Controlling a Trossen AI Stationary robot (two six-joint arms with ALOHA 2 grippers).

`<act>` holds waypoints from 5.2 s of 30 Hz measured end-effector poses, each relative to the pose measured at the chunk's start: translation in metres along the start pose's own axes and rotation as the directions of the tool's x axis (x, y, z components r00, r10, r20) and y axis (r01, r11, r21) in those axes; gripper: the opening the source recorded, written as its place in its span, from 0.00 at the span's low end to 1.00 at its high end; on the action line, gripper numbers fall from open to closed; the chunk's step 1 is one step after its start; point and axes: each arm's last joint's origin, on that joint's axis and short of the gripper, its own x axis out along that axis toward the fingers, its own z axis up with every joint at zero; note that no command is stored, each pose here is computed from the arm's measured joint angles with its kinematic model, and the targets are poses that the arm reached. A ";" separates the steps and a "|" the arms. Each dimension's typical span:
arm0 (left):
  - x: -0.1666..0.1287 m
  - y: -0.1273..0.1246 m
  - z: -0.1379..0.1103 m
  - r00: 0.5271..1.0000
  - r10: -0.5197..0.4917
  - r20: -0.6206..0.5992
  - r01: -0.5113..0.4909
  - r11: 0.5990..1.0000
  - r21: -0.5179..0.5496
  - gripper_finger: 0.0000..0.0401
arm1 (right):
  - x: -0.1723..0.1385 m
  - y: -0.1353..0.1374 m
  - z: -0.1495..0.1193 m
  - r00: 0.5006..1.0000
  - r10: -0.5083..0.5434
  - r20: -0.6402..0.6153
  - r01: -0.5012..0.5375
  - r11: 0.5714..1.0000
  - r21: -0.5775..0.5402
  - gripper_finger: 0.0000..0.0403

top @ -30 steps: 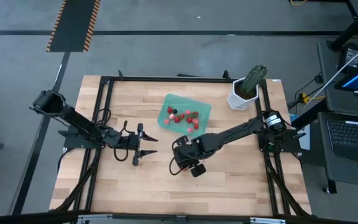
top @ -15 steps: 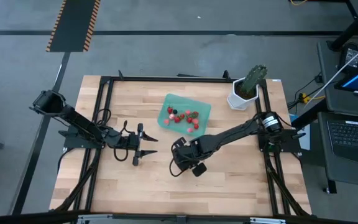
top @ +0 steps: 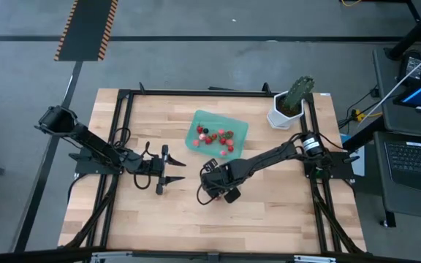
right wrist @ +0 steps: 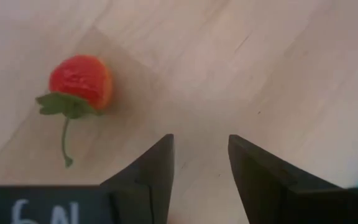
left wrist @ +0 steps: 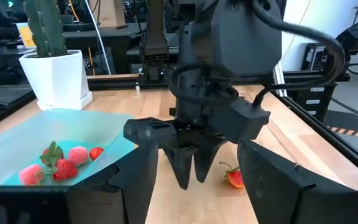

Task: Pick and placing Produce into tupperware
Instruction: Put the red strawberry into the light blue bin

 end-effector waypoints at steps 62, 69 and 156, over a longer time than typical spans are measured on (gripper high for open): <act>0.000 0.000 0.000 1.000 0.001 -0.005 -0.001 1.000 -0.001 0.54 | -0.010 0.037 0.045 0.992 0.125 -0.017 -0.118 0.967 0.227 0.38; 0.000 0.000 0.000 1.000 0.000 -0.006 0.000 1.000 0.000 0.54 | -0.008 0.035 0.043 0.991 0.131 -0.037 -0.118 0.964 0.238 0.38; 0.000 0.000 -0.001 1.000 0.006 -0.007 -0.006 1.000 0.003 0.54 | -0.119 0.034 -0.074 0.904 -0.256 0.343 -0.014 0.784 0.621 0.28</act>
